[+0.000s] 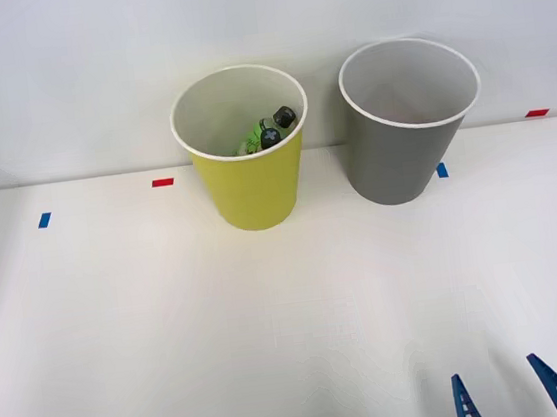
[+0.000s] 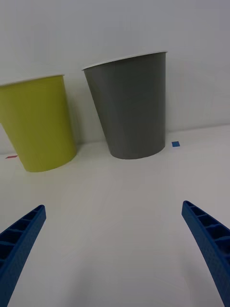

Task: Put cans in the gray bin, plastic bottles in the light green bin

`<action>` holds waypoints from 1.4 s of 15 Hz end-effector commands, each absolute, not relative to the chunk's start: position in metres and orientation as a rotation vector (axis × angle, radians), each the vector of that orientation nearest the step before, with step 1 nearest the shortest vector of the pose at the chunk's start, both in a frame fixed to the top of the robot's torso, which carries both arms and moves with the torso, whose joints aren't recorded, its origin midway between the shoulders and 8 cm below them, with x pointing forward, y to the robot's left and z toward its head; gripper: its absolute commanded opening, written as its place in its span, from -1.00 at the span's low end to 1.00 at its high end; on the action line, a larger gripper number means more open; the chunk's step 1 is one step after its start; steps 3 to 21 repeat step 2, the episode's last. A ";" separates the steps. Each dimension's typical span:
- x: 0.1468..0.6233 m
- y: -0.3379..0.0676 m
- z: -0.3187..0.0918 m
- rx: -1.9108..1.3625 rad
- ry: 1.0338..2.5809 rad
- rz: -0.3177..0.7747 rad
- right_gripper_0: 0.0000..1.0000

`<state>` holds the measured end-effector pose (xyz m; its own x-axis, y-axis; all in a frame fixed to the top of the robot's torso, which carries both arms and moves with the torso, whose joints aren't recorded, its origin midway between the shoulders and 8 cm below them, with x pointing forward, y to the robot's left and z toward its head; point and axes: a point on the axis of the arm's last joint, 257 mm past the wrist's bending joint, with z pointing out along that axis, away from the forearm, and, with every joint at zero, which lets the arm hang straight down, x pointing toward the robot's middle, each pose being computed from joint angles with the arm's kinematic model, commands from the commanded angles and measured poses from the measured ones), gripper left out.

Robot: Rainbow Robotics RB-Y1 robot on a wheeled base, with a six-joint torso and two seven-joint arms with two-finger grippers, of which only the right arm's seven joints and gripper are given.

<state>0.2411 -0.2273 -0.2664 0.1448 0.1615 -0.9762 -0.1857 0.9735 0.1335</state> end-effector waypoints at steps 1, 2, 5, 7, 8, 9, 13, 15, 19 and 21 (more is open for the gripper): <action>0.241 -0.227 -0.266 -0.020 1.403 0.250 0.96; 0.241 -0.227 -0.266 -0.020 1.403 0.250 0.96; 0.241 -0.227 -0.266 -0.020 1.403 0.250 0.96; 0.241 -0.227 -0.266 -0.020 1.403 0.250 0.96; 0.241 -0.227 -0.266 -0.020 1.403 0.250 0.96; 0.241 -0.227 -0.266 -0.020 1.403 0.250 0.96; 0.241 -0.227 -0.266 -0.020 1.403 0.250 0.96; 0.241 -0.227 -0.266 -0.020 1.403 0.250 0.96; 0.241 -0.227 -0.266 -0.020 1.403 0.250 0.96; 0.241 -0.227 -0.266 -0.020 1.403 0.250 0.96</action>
